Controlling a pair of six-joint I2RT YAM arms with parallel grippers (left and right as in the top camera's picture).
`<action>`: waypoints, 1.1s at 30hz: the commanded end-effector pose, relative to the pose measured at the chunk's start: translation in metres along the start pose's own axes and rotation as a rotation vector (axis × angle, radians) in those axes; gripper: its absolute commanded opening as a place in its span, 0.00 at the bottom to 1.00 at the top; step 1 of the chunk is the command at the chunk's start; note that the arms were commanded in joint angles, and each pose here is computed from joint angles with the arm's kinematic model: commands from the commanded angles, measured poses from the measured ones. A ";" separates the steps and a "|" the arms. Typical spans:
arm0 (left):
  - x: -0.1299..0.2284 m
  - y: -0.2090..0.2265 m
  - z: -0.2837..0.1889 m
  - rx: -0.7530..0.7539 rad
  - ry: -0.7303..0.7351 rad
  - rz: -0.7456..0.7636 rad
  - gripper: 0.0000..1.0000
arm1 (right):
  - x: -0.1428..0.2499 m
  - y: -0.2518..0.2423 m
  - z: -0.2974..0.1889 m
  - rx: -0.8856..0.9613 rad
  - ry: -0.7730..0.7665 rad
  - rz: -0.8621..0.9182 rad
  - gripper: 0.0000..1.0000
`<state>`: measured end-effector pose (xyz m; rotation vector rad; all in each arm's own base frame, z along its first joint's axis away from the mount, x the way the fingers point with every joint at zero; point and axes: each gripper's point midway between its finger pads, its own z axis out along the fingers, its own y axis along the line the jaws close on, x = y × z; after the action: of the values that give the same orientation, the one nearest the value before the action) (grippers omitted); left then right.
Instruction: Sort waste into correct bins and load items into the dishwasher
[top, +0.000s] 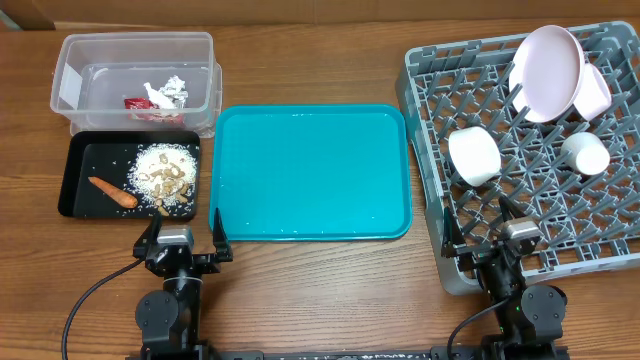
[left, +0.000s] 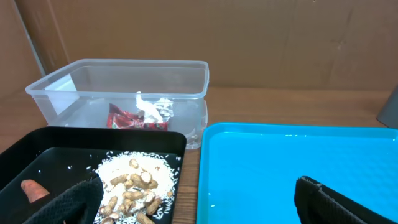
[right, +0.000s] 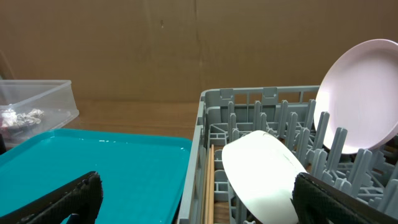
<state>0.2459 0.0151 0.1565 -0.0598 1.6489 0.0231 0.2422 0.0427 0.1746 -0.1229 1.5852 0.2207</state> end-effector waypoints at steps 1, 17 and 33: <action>0.000 -0.002 0.000 0.010 -0.004 0.019 1.00 | 0.001 0.001 0.000 -0.006 -0.005 -0.016 1.00; 0.000 -0.002 0.000 0.010 -0.004 0.020 1.00 | 0.001 0.001 0.000 -0.006 -0.005 -0.016 1.00; 0.000 -0.002 0.000 0.010 -0.004 0.020 1.00 | 0.001 -0.004 0.000 0.016 -0.006 -0.015 1.00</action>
<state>0.2459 0.0151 0.1565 -0.0595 1.6489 0.0228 0.2430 0.0380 0.1746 -0.1075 1.5857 0.2056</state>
